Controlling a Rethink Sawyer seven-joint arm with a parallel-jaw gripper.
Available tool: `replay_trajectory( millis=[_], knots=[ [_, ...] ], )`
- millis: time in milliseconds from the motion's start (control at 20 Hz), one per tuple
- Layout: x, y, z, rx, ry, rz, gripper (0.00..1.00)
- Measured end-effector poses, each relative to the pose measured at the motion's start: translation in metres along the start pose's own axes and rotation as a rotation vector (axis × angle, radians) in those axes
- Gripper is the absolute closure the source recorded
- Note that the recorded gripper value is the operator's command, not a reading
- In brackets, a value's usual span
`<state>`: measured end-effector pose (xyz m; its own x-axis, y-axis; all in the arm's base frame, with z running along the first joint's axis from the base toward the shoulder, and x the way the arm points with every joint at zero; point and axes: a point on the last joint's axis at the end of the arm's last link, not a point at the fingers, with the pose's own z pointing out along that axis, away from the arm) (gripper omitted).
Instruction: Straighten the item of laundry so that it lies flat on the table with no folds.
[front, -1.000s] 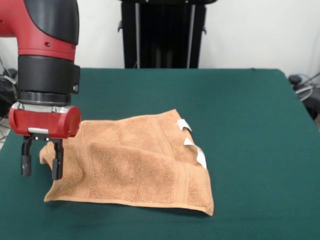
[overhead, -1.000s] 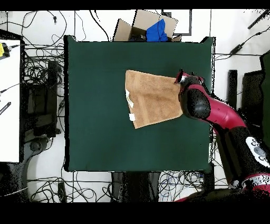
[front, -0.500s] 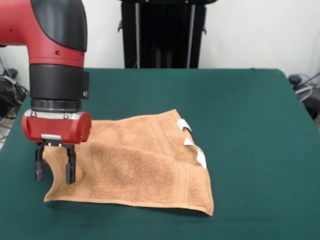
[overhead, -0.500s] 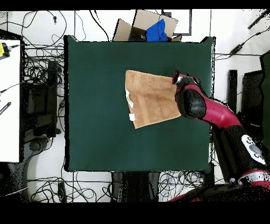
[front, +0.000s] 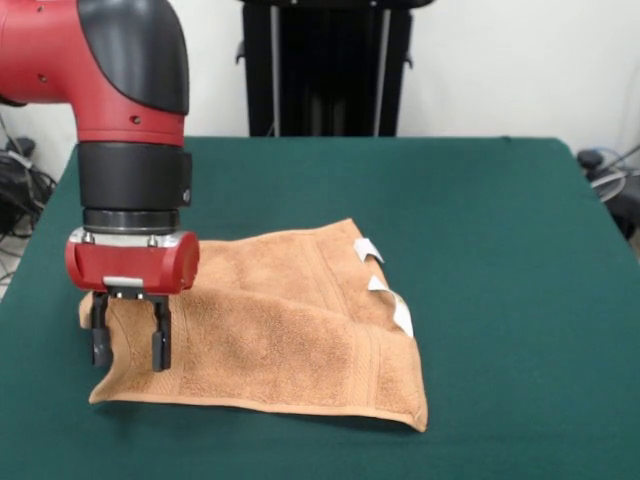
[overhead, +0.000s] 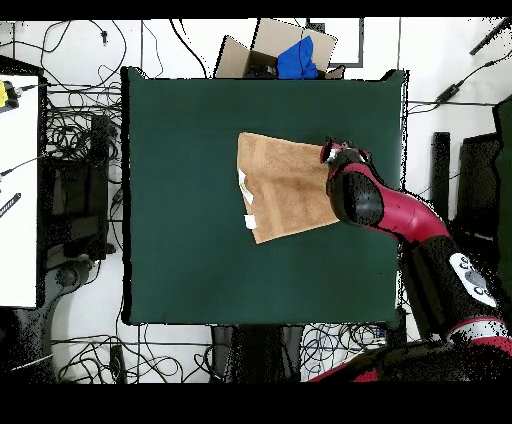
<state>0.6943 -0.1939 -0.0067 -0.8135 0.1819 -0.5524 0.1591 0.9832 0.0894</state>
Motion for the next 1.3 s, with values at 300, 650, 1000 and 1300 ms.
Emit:
replay_trajectory(
  millis=[300, 650, 1000, 1300],
  knots=[
    [0.006, -0.006, 0.000, 0.003, 0.001, -0.027, 0.00],
    [0.011, -0.013, 0.000, 0.000, -0.004, -0.037, 0.00],
    [0.015, -0.017, 0.002, -0.007, -0.007, -0.039, 0.00],
    [0.024, -0.021, 0.007, -0.017, 0.003, -0.016, 1.00]
  ],
)
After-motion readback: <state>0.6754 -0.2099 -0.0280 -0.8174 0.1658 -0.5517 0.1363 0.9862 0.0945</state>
